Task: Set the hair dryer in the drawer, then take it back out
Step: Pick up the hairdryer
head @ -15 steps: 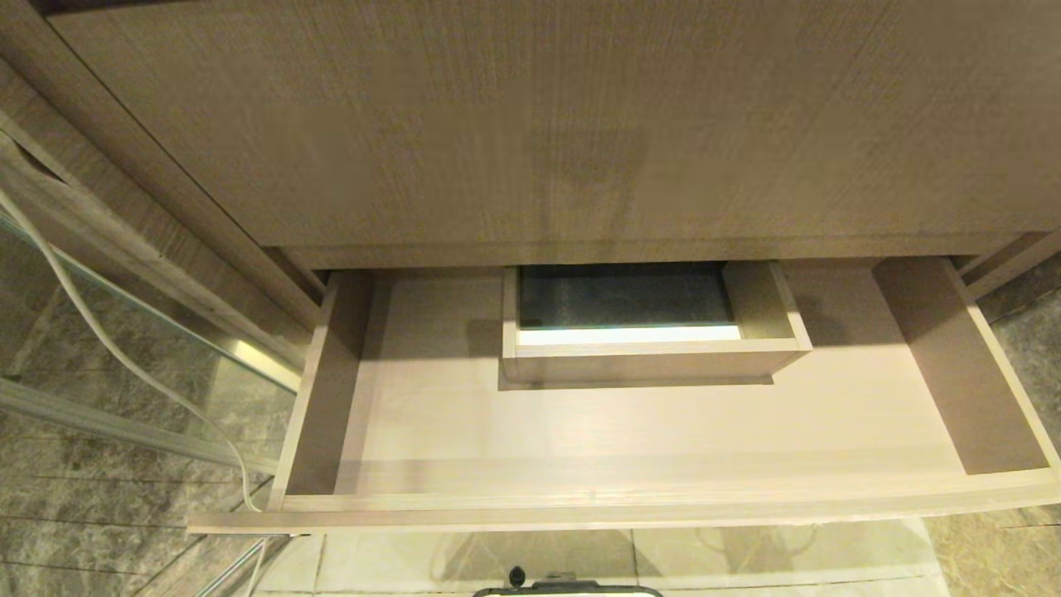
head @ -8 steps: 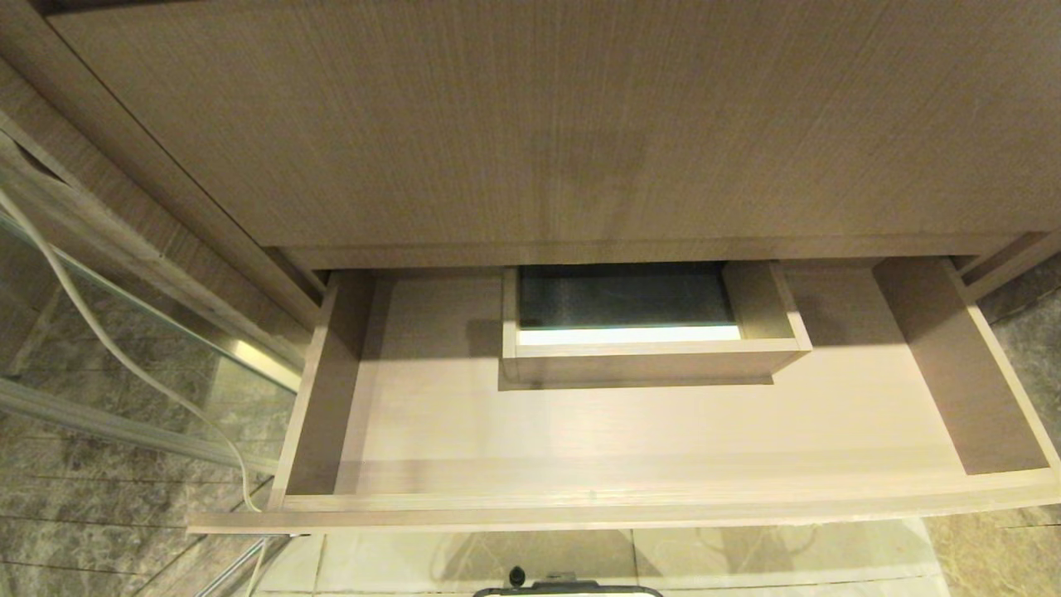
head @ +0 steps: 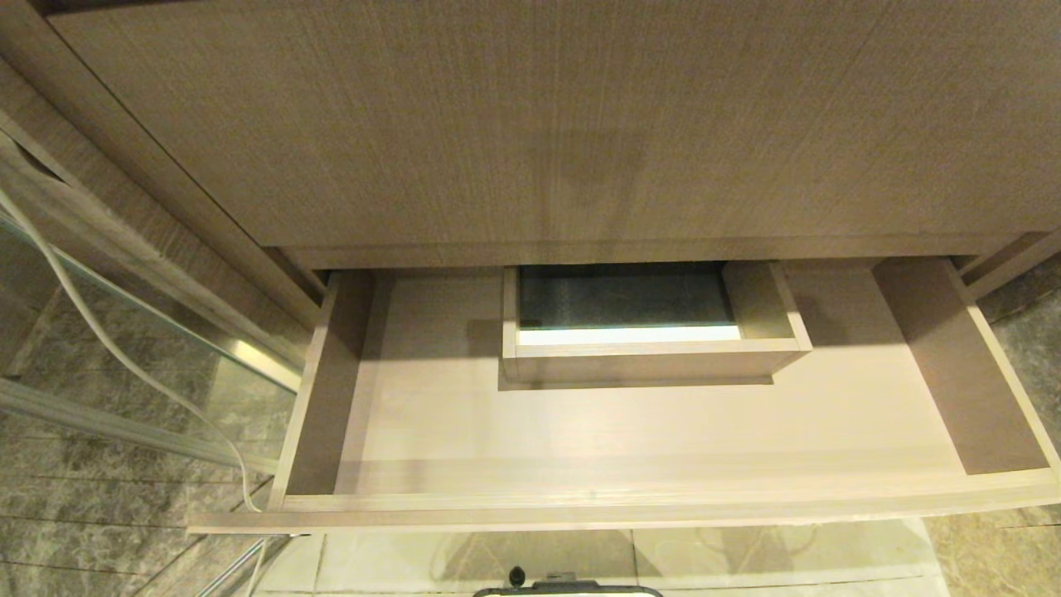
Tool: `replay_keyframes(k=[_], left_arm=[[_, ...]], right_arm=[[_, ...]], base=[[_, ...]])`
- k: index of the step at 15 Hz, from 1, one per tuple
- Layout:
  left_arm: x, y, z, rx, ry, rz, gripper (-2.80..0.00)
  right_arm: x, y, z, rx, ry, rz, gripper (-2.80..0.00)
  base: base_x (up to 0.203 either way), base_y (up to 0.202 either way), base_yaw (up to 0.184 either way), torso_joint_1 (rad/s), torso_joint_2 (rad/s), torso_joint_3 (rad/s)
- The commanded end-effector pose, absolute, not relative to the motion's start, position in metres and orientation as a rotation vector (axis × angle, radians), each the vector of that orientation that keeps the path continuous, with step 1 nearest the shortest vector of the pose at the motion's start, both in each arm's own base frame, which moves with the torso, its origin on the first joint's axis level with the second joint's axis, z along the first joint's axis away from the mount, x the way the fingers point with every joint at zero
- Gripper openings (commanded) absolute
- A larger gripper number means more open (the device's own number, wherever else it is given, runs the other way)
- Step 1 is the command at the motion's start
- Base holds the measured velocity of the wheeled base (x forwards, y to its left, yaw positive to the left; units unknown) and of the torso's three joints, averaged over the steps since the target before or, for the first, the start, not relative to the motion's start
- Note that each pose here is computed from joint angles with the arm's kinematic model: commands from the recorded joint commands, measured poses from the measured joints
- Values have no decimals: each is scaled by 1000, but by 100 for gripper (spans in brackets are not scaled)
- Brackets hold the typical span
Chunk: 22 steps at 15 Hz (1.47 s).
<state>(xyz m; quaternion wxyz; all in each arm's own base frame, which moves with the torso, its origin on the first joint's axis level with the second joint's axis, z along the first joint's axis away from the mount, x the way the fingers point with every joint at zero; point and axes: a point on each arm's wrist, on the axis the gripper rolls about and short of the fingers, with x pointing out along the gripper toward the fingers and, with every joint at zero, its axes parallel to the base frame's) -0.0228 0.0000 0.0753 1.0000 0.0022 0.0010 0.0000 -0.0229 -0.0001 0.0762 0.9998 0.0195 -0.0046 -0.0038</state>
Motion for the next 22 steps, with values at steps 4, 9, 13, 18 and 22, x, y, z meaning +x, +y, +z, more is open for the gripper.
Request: replay_keyframes(k=[4, 9, 13, 18, 22], left_arm=[[-23, 0, 75, 5, 3, 0, -280], [-23, 0, 75, 5, 2, 0, -280], [-23, 0, 75, 5, 3, 0, -280], [-23, 0, 75, 5, 3, 0, -280], [-23, 0, 75, 5, 3, 0, -280]], right_arm=[[-23, 0, 76, 38, -8, -9, -280], [-23, 0, 76, 38, -8, -9, -280], [-23, 0, 76, 41, -9, -9, -280], [-23, 0, 76, 40, -9, -9, -280], [-23, 0, 75, 39, -7, -9, -280]], base=[[0, 0, 0, 149, -249, -91], [0, 0, 0, 233, -471, -214], [0, 0, 0, 147, -489, -220], [0, 0, 0, 365, -500, -237], [0, 0, 0, 290, -534, -252]])
